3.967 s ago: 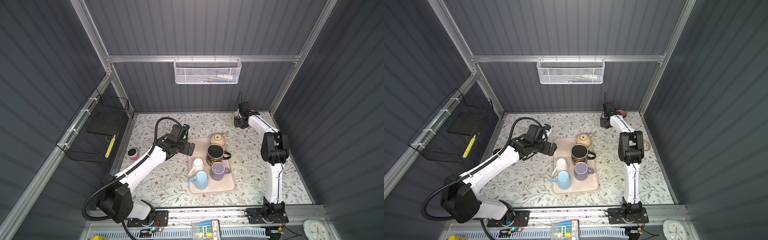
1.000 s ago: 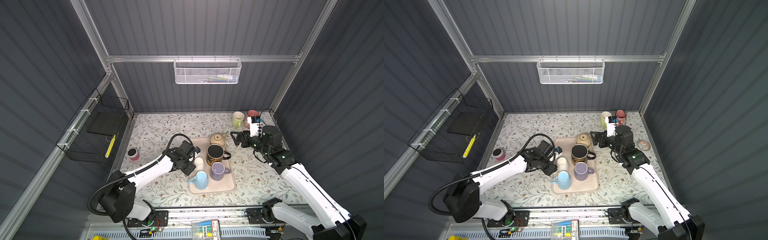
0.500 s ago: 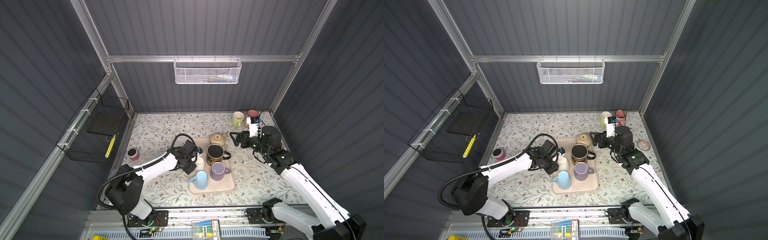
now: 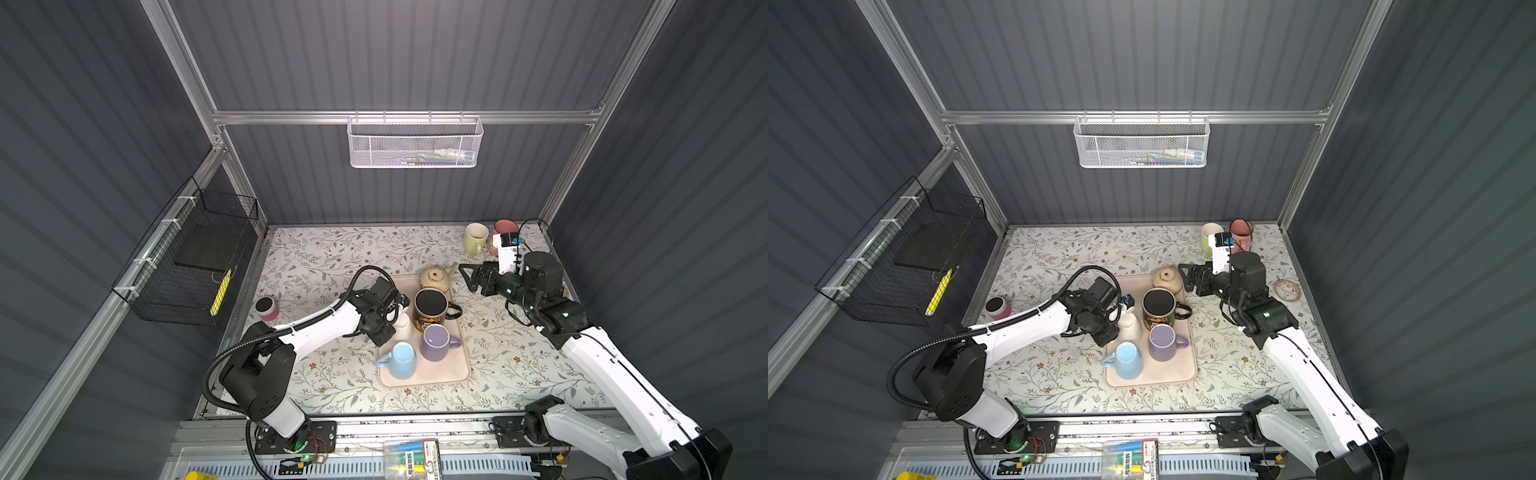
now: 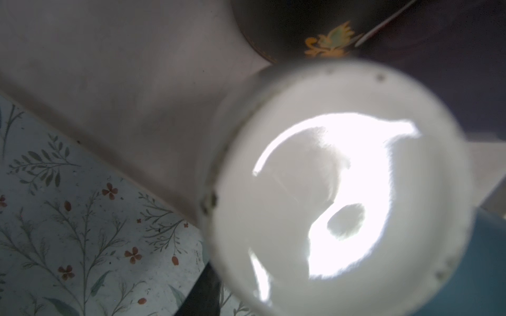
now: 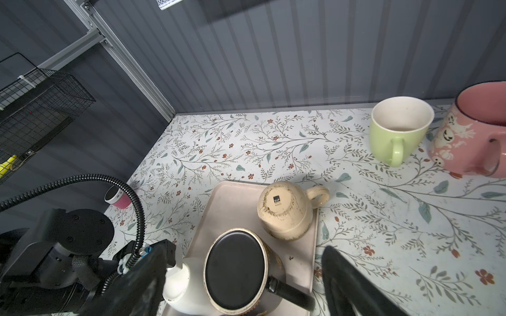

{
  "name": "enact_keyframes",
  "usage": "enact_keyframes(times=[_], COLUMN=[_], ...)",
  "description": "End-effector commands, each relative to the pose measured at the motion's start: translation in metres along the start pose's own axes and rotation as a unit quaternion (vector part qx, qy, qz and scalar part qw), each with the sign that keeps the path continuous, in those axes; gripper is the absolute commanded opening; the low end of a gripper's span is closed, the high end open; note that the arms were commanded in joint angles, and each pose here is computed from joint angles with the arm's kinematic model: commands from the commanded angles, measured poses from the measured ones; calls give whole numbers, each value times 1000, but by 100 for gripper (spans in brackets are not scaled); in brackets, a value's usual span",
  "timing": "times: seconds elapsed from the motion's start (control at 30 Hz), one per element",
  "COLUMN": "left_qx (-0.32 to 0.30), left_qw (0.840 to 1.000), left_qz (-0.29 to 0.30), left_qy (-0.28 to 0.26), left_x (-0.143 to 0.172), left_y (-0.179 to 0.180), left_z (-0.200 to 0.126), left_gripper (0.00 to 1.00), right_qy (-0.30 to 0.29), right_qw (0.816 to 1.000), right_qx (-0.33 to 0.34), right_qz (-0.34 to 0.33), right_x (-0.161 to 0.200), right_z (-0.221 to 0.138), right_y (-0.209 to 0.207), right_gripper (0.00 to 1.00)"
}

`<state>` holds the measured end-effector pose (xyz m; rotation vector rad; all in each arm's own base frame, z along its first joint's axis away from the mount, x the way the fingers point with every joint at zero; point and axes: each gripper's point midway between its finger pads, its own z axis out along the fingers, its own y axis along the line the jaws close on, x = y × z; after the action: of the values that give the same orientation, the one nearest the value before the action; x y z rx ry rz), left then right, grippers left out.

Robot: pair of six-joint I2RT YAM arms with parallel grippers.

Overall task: Turn the mug right side up
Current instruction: Pick up the mug from the tray.

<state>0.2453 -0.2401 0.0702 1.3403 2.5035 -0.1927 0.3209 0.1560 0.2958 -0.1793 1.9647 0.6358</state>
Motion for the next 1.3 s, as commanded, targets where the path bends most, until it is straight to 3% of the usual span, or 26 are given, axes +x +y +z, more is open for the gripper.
enact_keyframes(times=[0.0, 0.37, 0.8, 1.0, 1.27], left_qx=[15, 19, 22, 23, 16], left_qw=[999, 998, 996, 996, 996], left_qz=[34, 61, 81, 83, 85], left_qy=[3, 4, 11, 20, 15], left_x=[-4, -16, -16, -17, -20], left_y=[-6, -5, -5, -4, -2], left_z=[-6, -4, 2, 8, 5], left_gripper=[36, 29, 30, 22, 3], right_qy=[-3, -3, -3, -4, -6], right_qw=[1000, 1000, 1000, 1000, 1000], right_qx=[-9, -10, -9, -6, -7], right_qz=[-3, -3, -2, -3, -4], right_x=[-2, -1, 0, -1, -1], right_z=[1, 1, 1, 0, -1], right_y=[4, 4, 4, 3, 3], right_gripper=[88, 88, 88, 88, 88])
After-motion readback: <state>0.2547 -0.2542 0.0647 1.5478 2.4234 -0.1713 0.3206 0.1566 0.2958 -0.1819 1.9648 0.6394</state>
